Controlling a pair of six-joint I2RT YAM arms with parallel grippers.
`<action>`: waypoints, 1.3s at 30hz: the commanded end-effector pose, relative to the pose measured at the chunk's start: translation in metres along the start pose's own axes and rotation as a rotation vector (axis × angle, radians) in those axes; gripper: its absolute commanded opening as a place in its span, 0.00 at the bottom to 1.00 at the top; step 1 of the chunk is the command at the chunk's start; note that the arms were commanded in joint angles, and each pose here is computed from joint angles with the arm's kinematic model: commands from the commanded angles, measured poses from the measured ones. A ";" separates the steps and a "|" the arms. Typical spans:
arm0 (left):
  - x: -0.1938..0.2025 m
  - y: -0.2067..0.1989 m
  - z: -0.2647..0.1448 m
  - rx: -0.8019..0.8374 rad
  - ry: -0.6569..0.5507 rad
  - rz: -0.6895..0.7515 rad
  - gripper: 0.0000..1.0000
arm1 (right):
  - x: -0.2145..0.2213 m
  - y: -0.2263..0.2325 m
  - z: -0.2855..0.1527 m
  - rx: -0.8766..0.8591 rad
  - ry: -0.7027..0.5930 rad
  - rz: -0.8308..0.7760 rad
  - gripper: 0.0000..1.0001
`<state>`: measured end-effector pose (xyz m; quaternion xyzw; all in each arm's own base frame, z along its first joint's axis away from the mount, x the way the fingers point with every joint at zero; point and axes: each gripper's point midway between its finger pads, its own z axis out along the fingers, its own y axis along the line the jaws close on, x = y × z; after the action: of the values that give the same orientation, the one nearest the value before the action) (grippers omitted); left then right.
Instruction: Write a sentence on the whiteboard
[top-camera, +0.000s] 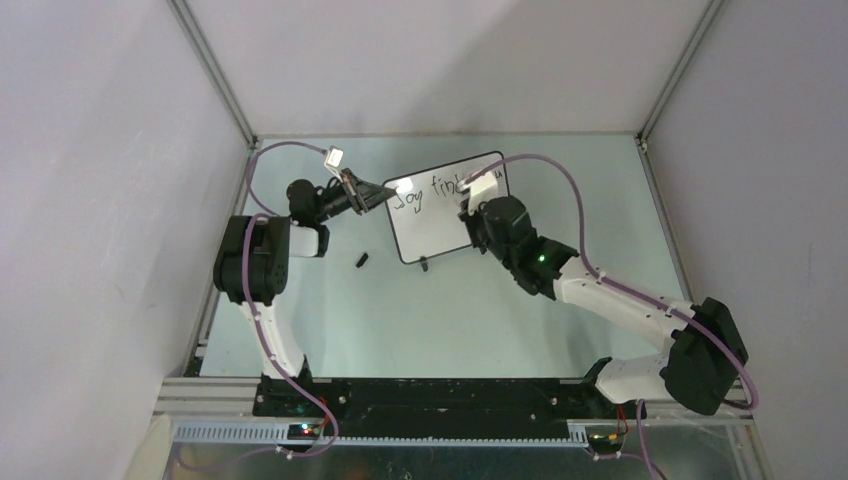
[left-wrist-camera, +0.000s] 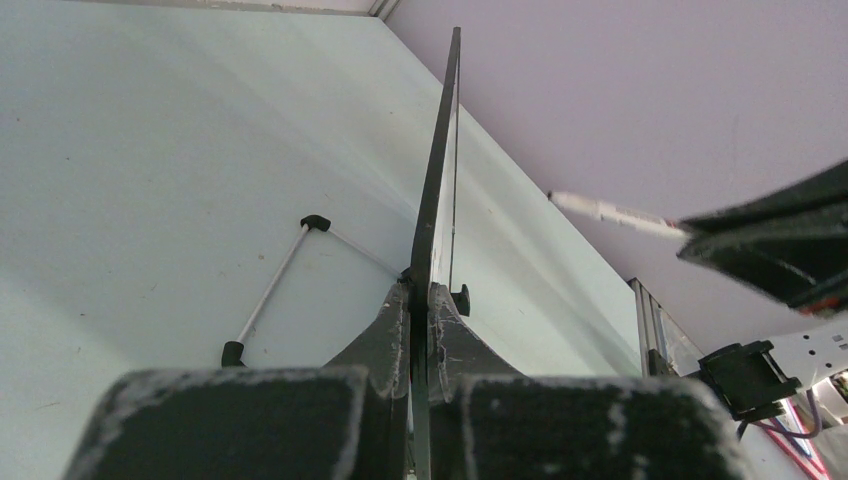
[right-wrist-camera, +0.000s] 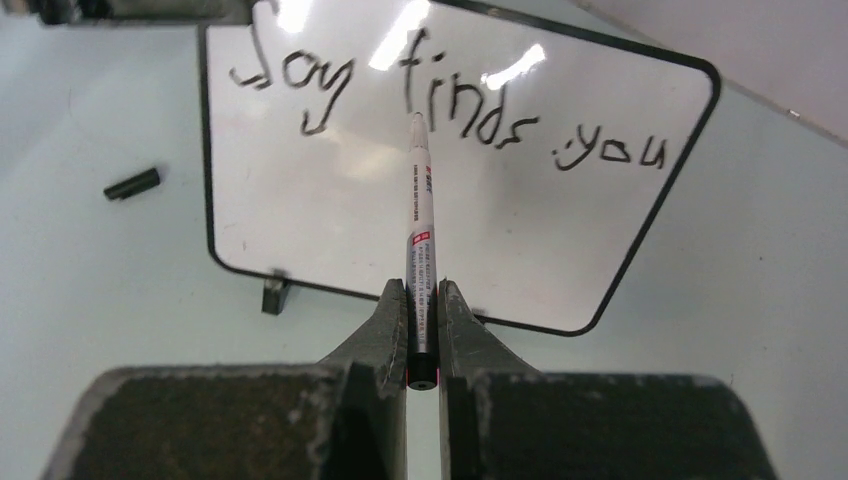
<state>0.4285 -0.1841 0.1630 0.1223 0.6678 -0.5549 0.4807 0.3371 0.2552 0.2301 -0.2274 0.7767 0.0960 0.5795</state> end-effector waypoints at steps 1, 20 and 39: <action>-0.009 -0.009 -0.003 0.028 -0.007 0.097 0.00 | -0.022 0.008 -0.007 0.049 -0.089 -0.019 0.00; -0.014 -0.009 -0.007 0.025 -0.039 0.087 0.00 | 0.022 0.062 -0.022 -0.102 0.089 0.007 0.00; -0.015 -0.008 -0.008 0.020 -0.046 0.089 0.00 | 0.024 0.092 -0.011 -0.229 0.036 -0.055 0.00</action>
<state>0.4266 -0.1811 0.1641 0.1191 0.6638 -0.5563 0.4855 0.2809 0.3138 0.1972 -0.3149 0.7727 0.1486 0.5307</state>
